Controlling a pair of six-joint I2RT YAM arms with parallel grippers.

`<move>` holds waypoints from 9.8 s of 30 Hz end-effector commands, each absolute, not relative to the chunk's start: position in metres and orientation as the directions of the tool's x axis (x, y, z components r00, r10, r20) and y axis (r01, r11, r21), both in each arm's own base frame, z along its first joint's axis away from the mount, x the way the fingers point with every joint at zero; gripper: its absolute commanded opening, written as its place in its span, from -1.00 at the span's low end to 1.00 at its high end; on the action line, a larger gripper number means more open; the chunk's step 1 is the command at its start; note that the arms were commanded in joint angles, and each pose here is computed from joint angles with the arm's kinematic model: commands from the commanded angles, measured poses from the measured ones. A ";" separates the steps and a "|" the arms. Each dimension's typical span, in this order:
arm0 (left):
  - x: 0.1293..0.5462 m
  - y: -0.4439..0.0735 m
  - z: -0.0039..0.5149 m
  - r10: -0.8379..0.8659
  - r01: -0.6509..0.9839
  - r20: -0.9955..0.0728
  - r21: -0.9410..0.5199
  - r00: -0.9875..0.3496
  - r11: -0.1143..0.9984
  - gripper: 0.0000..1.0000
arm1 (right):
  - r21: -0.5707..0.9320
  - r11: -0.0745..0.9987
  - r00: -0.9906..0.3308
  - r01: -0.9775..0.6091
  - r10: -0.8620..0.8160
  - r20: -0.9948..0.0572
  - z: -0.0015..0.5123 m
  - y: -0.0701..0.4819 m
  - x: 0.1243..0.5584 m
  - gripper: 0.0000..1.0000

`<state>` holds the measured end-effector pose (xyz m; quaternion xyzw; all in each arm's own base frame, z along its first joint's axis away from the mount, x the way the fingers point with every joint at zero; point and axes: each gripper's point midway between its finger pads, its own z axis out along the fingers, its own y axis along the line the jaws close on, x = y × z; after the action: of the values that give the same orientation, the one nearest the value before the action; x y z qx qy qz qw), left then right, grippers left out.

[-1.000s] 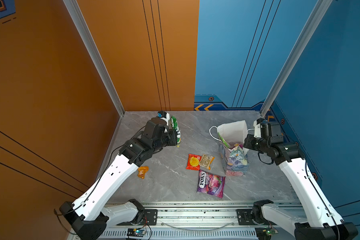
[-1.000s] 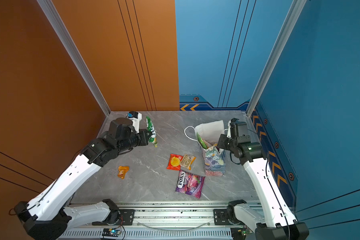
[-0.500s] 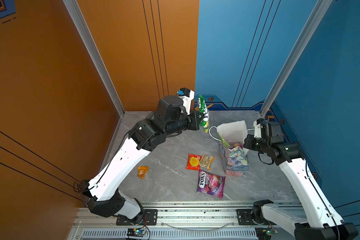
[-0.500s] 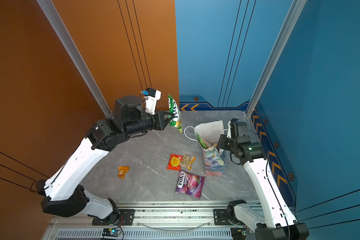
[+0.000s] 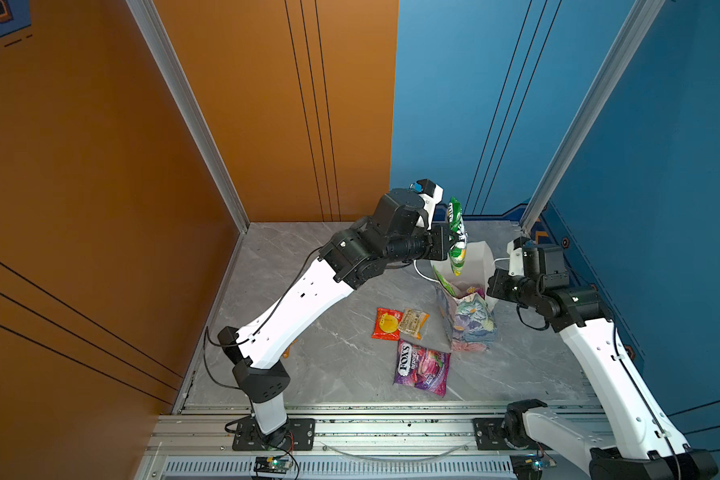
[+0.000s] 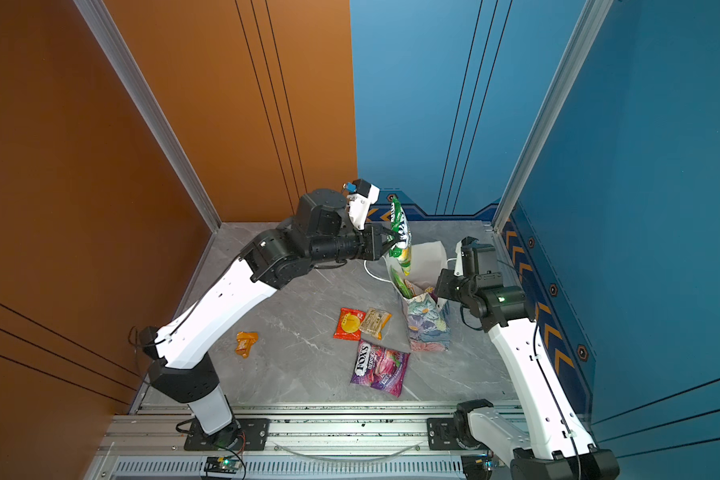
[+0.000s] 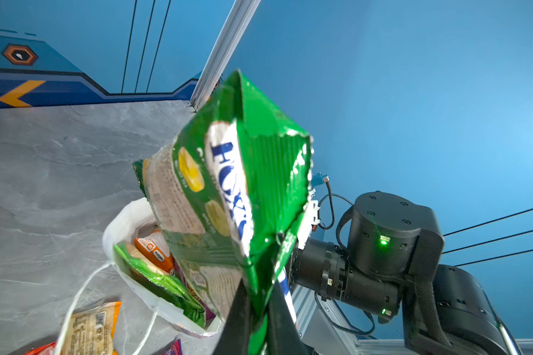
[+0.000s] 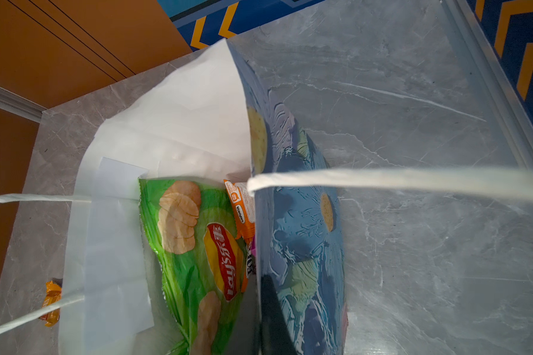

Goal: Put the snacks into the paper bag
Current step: 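Lift the green Fox's packet with the left gripper and carry it over the bag, then lower the green Fox's packet into the paper bag with the left gripper, then open the left gripper to release the green packet and lift out of the bag, then move the left gripper down to the purple Fox's Berries packet, then grasp the purple Fox's Berries packet edge with the left gripper, then lift the purple Fox's Berries packet with the left gripper and carry it over the bag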

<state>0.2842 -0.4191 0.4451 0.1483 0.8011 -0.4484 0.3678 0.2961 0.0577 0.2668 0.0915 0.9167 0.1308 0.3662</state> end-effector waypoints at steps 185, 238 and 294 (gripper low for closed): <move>0.290 -0.485 0.320 0.166 0.514 -0.571 -0.526 -0.804 0.678 0.35 | 0.248 0.933 -0.659 0.262 0.361 -0.660 0.268 0.019 0.277 -1.00; 0.179 -0.309 0.103 0.114 0.259 -0.300 -0.507 -0.947 0.822 0.56 | 0.256 0.935 -0.682 0.245 0.354 -0.641 0.251 0.020 0.263 -1.00; 0.166 -0.334 0.074 0.130 0.288 -0.343 -0.464 -0.930 0.838 -1.00 | 0.254 0.937 -0.673 0.239 0.349 -0.652 0.253 0.018 0.256 -1.00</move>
<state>0.1638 -0.3389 0.0628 0.1098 0.9521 -0.2613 0.1147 0.2633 0.0164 0.2590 0.1667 0.9062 0.0701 0.3822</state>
